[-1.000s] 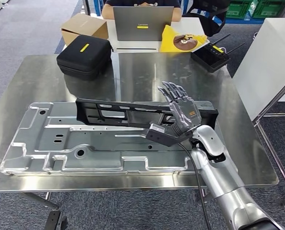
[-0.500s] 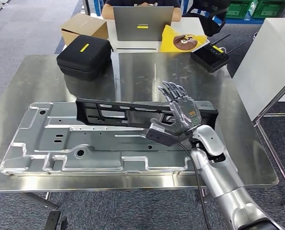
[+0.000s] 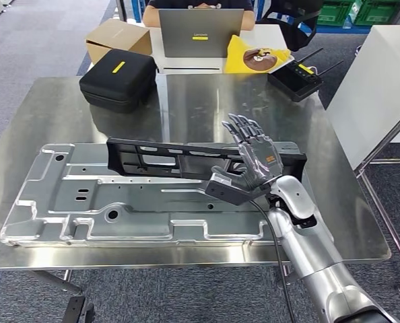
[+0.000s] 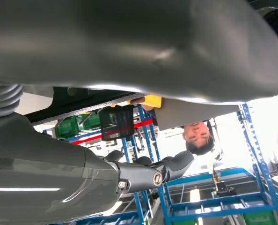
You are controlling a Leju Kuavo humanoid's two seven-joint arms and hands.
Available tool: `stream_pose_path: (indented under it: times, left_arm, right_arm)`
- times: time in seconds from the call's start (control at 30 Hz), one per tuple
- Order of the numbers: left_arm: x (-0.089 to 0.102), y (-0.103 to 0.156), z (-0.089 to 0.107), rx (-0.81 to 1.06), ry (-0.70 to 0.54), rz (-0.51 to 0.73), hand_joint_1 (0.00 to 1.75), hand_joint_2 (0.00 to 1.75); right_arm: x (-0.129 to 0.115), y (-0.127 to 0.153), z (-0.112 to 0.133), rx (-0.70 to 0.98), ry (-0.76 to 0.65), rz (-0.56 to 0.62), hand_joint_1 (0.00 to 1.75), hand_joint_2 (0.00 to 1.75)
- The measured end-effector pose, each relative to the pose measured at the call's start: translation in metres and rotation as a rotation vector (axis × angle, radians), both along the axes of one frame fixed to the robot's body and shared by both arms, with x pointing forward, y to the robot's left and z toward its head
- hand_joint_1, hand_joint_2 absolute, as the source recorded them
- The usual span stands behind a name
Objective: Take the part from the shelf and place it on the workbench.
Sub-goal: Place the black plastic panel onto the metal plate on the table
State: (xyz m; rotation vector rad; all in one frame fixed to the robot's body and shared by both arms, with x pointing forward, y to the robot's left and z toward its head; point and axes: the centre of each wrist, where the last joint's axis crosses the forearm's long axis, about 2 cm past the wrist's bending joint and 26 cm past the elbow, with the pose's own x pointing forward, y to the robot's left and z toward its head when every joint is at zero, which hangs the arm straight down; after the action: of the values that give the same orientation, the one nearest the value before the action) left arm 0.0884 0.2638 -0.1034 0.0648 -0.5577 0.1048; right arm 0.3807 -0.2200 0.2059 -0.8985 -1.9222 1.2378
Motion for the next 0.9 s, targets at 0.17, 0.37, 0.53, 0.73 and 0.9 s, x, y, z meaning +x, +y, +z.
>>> stream_pose_path:
  times: [0.17, 0.37, 0.53, 0.73, 0.9]
  left_arm:
    - [0.0, 0.0, 0.0, 0.0, 0.0, 0.0, 0.0, 0.0]
    - [0.0, 0.0, 0.0, 0.0, 0.0, 0.0, 0.0, 0.0]
    - [0.0, 0.0, 0.0, 0.0, 0.0, 0.0, 0.0, 0.0]
    - [0.0, 0.0, 0.0, 0.0, 0.0, 0.0, 0.0, 0.0]
    - [0.0, 0.0, 0.0, 0.0, 0.0, 0.0, 0.0, 0.0]
  right_arm:
    - [0.0, 0.0, 0.0, 0.0, 0.0, 0.0, 0.0, 0.0]
    - [0.0, 0.0, -0.0001, 0.0, 0.0, 0.0, 0.0, 0.0]
    - [0.0, 0.0, -0.0001, 0.0, 0.0, 0.0, 0.0, 0.0]
    - [0.0, 0.0, -0.0001, 0.0, 0.0, 0.0, 0.0, 0.0]
    - [0.0, 0.0, -0.0002, 0.0, 0.001, 0.0, 0.0, 0.0]
